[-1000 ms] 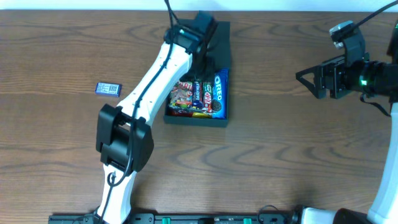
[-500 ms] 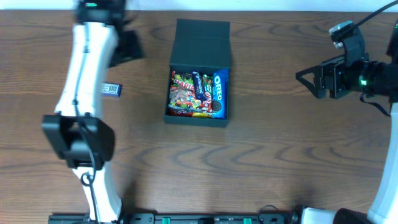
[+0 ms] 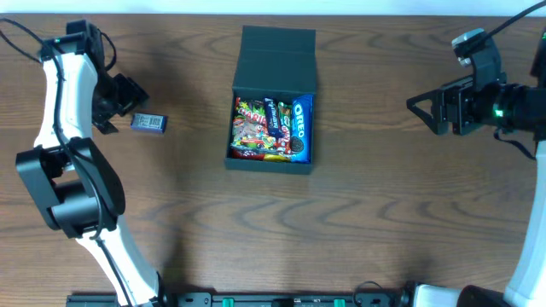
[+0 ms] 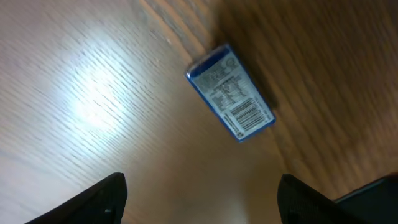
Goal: Pack container
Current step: 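Release the Dairy Milk bar and retract the left gripper, then grasp the blue Eclipse mints tin with the left gripper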
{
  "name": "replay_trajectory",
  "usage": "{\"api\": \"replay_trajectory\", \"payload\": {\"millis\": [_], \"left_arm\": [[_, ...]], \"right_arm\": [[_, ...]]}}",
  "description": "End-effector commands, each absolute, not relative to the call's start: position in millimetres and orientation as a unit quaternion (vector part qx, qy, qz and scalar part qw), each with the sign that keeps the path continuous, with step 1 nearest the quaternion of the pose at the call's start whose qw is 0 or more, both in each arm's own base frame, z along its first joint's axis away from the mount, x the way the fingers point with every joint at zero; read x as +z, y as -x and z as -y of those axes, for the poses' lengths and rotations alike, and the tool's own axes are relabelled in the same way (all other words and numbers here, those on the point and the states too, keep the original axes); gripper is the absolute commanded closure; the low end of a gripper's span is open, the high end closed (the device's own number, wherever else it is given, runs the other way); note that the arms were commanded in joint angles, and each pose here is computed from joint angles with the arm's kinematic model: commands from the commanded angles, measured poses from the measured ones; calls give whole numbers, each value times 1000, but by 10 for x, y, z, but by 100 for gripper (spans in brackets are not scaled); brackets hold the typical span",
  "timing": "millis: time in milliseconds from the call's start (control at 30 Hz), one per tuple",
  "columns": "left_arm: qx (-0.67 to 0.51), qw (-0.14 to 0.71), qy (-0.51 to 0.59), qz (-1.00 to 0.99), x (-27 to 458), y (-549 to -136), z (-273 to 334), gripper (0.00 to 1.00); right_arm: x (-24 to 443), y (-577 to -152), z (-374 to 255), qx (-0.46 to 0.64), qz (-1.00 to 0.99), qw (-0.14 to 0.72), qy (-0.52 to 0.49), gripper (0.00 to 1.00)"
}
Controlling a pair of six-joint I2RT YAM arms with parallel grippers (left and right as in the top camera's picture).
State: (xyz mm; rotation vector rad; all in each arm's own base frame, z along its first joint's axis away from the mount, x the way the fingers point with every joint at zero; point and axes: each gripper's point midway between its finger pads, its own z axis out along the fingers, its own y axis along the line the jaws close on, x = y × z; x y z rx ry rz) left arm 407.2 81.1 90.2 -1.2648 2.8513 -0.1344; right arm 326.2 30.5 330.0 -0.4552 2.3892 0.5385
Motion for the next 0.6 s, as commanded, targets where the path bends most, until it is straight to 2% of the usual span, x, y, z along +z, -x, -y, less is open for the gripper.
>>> {"api": "replay_trajectory", "payload": {"millis": [0,367,567], "left_arm": [[-55,3,508,-860,885,-4084,-748,22],[-40,60,606,-792,864,-4359,-733,25],[-32,42,632,-774,752,-4325,-703,25]], "right_arm": [[3272,-3270,-338,209,-908,314,182,23],[3126,-3270,-340,223,-917,281,172,26],[3123,-3267,-339,223,-918,281,171,26]]}}
